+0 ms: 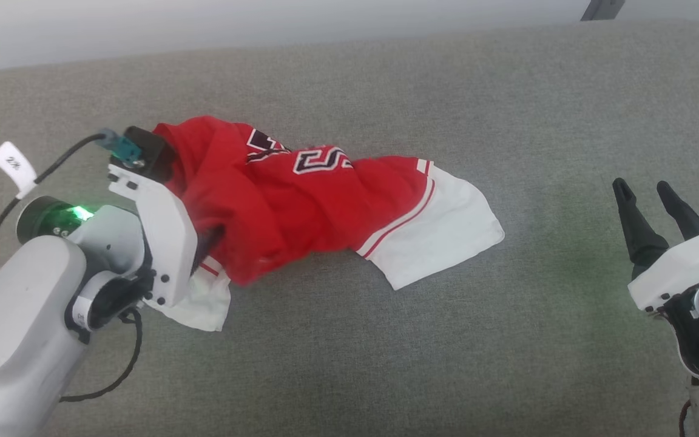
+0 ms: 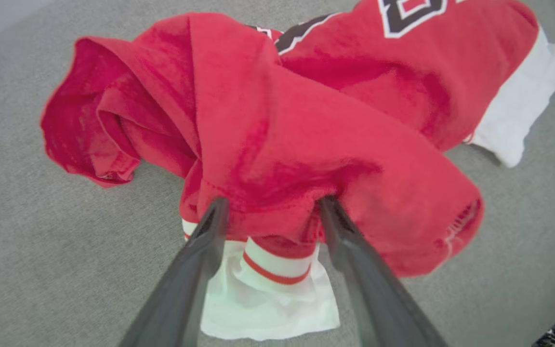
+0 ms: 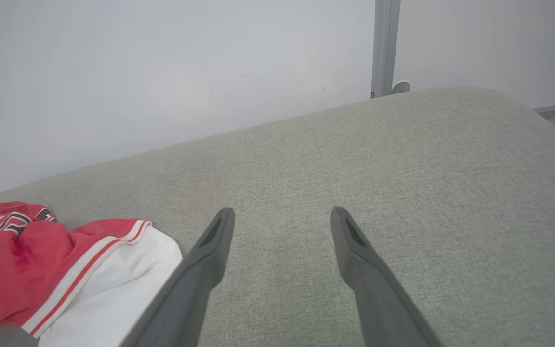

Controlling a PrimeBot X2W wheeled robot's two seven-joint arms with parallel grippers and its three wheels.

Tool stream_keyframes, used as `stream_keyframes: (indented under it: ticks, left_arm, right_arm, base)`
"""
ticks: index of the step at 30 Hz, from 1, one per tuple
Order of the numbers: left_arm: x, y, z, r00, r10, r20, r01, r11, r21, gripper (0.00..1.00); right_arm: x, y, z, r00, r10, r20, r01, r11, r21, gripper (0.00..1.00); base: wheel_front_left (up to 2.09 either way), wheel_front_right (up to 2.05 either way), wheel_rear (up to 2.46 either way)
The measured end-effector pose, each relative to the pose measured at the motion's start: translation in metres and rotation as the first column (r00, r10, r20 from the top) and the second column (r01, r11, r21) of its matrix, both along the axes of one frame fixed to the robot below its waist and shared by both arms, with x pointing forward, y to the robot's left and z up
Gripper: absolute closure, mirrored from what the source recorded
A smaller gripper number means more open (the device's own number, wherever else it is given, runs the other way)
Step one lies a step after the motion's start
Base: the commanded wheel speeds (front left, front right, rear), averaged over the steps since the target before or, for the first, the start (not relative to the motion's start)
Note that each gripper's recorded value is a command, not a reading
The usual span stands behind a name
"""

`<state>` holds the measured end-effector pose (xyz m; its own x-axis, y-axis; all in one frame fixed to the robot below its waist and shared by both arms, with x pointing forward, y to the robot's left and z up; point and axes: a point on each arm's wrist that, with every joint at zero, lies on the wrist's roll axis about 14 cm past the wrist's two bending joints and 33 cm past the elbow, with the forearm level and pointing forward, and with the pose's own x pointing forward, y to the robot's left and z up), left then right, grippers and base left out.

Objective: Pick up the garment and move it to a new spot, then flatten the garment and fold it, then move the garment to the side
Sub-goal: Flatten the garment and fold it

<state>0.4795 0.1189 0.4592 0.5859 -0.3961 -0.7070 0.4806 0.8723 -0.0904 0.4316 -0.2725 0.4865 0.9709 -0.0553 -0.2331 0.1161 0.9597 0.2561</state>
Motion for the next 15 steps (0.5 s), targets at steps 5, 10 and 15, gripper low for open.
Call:
stream_keyframes:
  ticks: [5, 10, 15]
  left_arm:
    - [-0.001, -0.006, 0.017, 1.0, 0.002, 0.011, -0.002, 1.0, 0.009, 0.0]
    - [-0.015, -0.029, 0.029, 0.999, -0.041, -0.004, 0.041, 0.999, -0.006, 0.0]
    - [-0.032, -0.051, 0.025, 0.993, -0.109, -0.04, 0.109, 0.994, 0.006, 0.0]
  right_arm:
    - [-0.002, 0.002, 0.001, 1.0, 0.007, -0.001, -0.007, 1.0, -0.005, 0.0]
    - [-0.003, 0.006, 0.005, 1.0, 0.018, 0.006, -0.018, 1.0, -0.003, 0.0]
    - [-0.004, 0.008, 0.006, 1.0, 0.023, 0.007, -0.023, 1.0, -0.004, 0.0]
  base:
    - [0.0, 0.0, 0.0]
    - [0.0, 0.0, 0.0]
    - [0.0, 0.0, 0.0]
